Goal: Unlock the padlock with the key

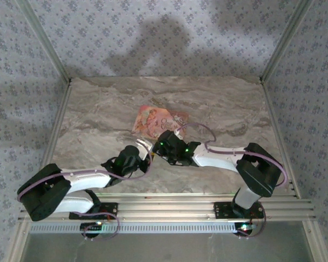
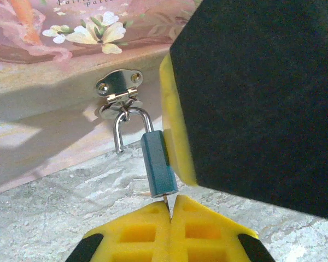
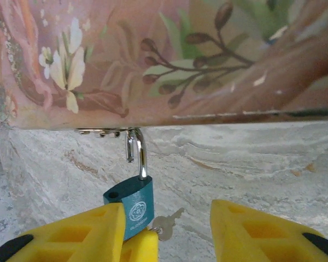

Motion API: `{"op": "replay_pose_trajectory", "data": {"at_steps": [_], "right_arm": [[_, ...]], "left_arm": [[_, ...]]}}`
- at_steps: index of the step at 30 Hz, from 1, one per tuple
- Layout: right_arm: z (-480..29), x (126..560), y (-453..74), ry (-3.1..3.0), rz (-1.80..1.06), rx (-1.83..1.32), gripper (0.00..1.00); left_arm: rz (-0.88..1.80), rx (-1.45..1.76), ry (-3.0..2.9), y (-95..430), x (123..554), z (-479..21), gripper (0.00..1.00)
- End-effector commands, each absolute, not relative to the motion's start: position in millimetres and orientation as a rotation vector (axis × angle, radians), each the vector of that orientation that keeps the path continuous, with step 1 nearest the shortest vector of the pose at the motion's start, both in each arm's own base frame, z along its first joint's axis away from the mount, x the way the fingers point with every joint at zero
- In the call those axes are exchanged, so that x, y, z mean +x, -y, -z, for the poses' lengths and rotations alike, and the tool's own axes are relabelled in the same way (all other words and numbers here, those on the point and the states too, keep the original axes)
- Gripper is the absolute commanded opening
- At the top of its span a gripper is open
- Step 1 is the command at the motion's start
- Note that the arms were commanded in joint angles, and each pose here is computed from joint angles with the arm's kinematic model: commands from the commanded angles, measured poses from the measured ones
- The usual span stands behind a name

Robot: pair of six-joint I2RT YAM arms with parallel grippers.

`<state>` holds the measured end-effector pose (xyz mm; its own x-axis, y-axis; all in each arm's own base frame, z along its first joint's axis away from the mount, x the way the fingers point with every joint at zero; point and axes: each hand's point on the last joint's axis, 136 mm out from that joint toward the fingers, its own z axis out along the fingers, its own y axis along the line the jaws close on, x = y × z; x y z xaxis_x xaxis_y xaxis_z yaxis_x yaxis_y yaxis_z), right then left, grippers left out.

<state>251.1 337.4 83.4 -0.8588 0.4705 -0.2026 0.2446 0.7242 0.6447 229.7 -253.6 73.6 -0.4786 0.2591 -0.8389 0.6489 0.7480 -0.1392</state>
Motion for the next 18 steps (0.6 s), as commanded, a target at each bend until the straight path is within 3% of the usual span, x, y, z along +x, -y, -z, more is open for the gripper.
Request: {"op": "replay_pose_trajectory", "data": {"at_steps": [1,5,18], "right_arm": [[-103,262,-350,-2.509,-0.947,0.555,0.43],[-106,262,-350,-2.505,-0.931,0.536,0.38],[-90,262,-361,-2.586,-0.886,0.483,0.42]], "left_arm": [[0.613,0.678,-1.996,261,231,-93,0.00],[0.613,0.677,-1.996,261,232,-92,0.00],[0.618,0.681,-1.979,263,233,-95,0.00]]}}
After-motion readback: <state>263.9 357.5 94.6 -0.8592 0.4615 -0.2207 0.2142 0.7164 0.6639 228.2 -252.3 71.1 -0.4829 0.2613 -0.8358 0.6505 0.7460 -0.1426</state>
